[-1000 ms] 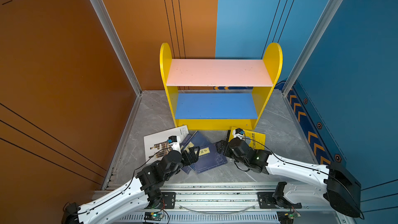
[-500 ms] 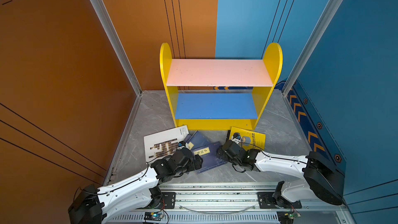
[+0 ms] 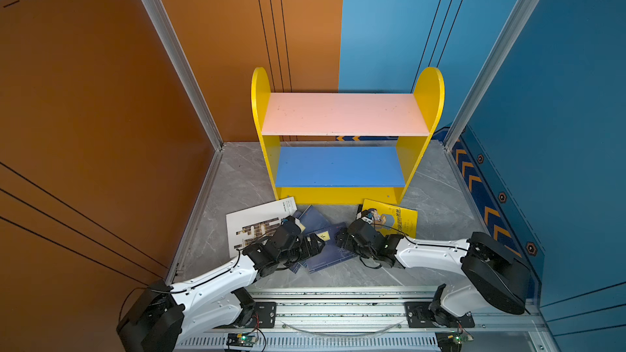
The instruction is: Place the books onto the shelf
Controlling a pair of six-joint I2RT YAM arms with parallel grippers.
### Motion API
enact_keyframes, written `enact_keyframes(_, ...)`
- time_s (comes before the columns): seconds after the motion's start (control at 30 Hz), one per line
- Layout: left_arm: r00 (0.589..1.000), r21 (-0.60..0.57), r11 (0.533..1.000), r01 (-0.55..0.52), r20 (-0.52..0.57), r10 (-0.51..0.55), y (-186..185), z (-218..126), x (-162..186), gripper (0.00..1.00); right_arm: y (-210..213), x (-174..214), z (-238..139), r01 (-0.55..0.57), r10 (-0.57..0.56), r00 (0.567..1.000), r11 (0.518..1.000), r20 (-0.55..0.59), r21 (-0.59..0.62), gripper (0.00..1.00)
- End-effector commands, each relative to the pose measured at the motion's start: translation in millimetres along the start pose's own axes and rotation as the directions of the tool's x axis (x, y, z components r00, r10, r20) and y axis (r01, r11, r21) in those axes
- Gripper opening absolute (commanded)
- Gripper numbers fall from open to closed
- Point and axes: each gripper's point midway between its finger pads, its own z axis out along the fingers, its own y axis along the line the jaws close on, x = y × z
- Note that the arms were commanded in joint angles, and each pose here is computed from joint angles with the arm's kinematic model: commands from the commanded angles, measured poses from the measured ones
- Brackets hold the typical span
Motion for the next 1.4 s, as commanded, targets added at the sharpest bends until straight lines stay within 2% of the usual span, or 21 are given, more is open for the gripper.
enact_keyframes(0.0, 0.999, -0.043, 0.999, 0.033, -0.037, -0.034, 21.8, 10.6, 8.4, 0.99, -17.6, 25.5, 12.4, -0.033, 0.035, 0.994, 0.999, -0.099, 0.022, 0.89)
enact_keyframes(0.23, 0.998, 0.114, 0.993, 0.025, 0.060, -0.032, -5.3, 2.4, -14.6, 0.88, -17.8, 24.7, 17.6, -0.065, 0.066, 0.991, 0.998, -0.113, 0.012, 0.84)
enact_keyframes(0.43, 0.992, 0.156, 0.988, -0.010, 0.125, -0.010, -13.7, -10.9, -27.2, 0.64, -20.3, 13.0, 15.5, -0.092, 0.092, 0.991, 0.996, -0.097, 0.008, 0.84)
enact_keyframes(0.53, 0.990, 0.154, 0.988, -0.011, 0.138, -0.010, -12.8, -14.3, -30.2, 0.58, -19.1, 4.1, 12.8, -0.107, 0.107, 0.991, 0.994, -0.082, -0.004, 0.83)
enact_keyframes(0.67, 0.987, 0.161, 0.987, -0.010, 0.160, -0.016, -13.1, -17.3, -34.7, 0.38, -14.5, -7.9, 5.7, -0.125, 0.123, 0.990, 0.992, -0.063, -0.030, 0.84)
enact_keyframes(0.93, 0.986, 0.211, 0.978, -0.011, 0.162, -0.024, -27.5, -17.0, -41.7, 0.17, -12.9, -30.2, -15.2, -0.137, 0.136, 0.991, 0.989, -0.022, -0.050, 0.84)
enact_keyframes(1.07, 0.984, 0.236, 0.972, -0.004, 0.175, -0.038, -37.5, -19.4, -49.9, 0.13, -16.4, -42.8, -34.1, -0.154, 0.154, 0.988, 0.986, 0.007, -0.060, 0.87)
enact_keyframes(1.2, 0.978, 0.270, 0.963, 0.018, 0.194, -0.073, -55.7, -28.4, -70.3, 0.00, -23.3, -51.9, -61.5, -0.189, 0.192, 0.981, 0.979, 0.033, -0.074, 0.92)
enact_keyframes(1.37, 0.972, 0.358, 0.928, 0.102, 0.161, -0.169, -83.1, -32.9, -91.2, 0.00, -33.6, -48.0, -84.1, -0.284, 0.293, 0.955, 0.948, 0.043, -0.141, 0.95)
